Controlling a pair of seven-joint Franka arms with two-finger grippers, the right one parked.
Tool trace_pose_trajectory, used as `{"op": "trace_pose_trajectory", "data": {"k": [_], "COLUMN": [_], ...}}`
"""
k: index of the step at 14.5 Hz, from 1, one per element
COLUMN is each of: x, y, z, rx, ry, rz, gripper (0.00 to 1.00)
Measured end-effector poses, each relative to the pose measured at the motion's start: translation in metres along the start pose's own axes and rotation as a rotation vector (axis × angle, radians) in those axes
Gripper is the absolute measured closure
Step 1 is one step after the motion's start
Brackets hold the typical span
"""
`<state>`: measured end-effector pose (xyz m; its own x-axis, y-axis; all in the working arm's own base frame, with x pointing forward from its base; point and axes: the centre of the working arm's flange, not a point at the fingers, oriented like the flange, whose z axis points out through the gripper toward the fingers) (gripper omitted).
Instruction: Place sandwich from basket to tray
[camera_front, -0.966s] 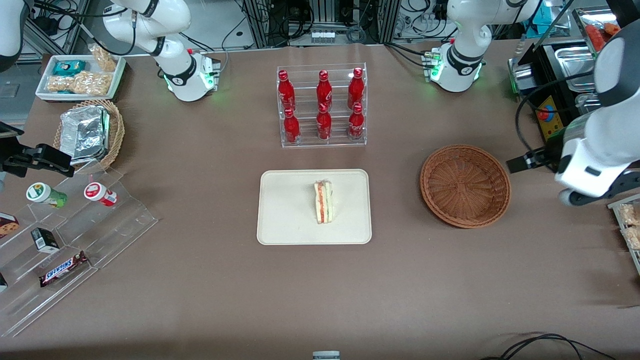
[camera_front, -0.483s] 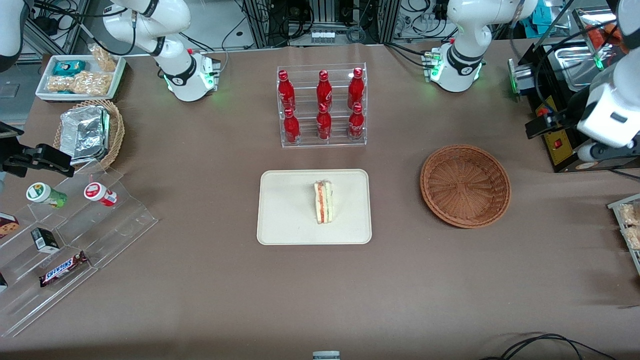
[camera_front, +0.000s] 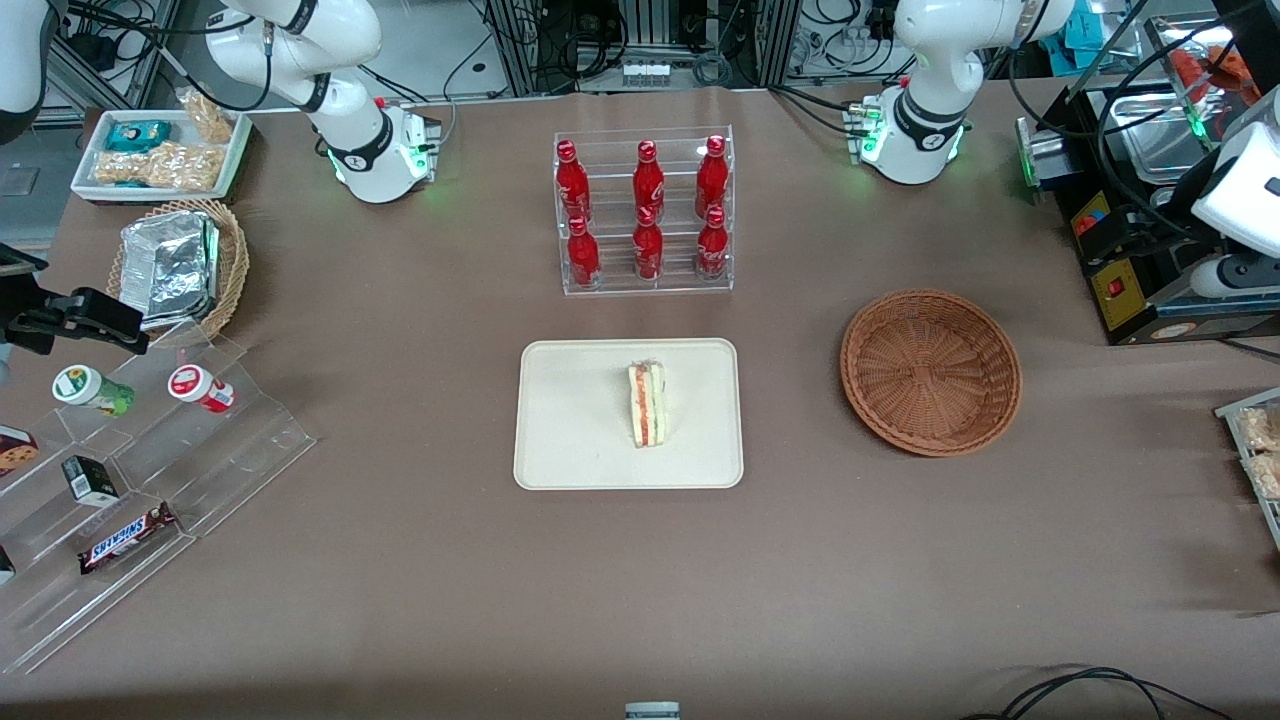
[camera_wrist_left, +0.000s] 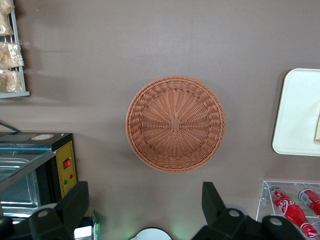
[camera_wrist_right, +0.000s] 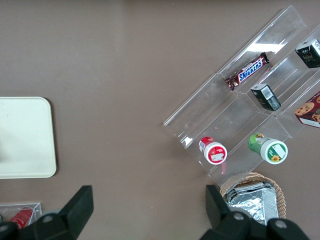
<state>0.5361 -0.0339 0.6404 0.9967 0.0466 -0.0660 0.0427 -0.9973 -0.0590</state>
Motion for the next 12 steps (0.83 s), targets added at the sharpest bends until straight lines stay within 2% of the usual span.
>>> {"op": "trace_pose_trajectory", "data": {"k": [2, 6, 12], "x": [0.0011, 0.0009, 0.0009], "y": [0.0039, 0.0084, 0.0088], "z": [0.0033, 0.0040, 0.0047], "rx": [-0.002, -0.037, -0.039], "ry": [0.001, -0.002, -0.004], "rz": [0.007, 0.012, 0.012], "gripper": [0.00, 0.00, 0.00]}}
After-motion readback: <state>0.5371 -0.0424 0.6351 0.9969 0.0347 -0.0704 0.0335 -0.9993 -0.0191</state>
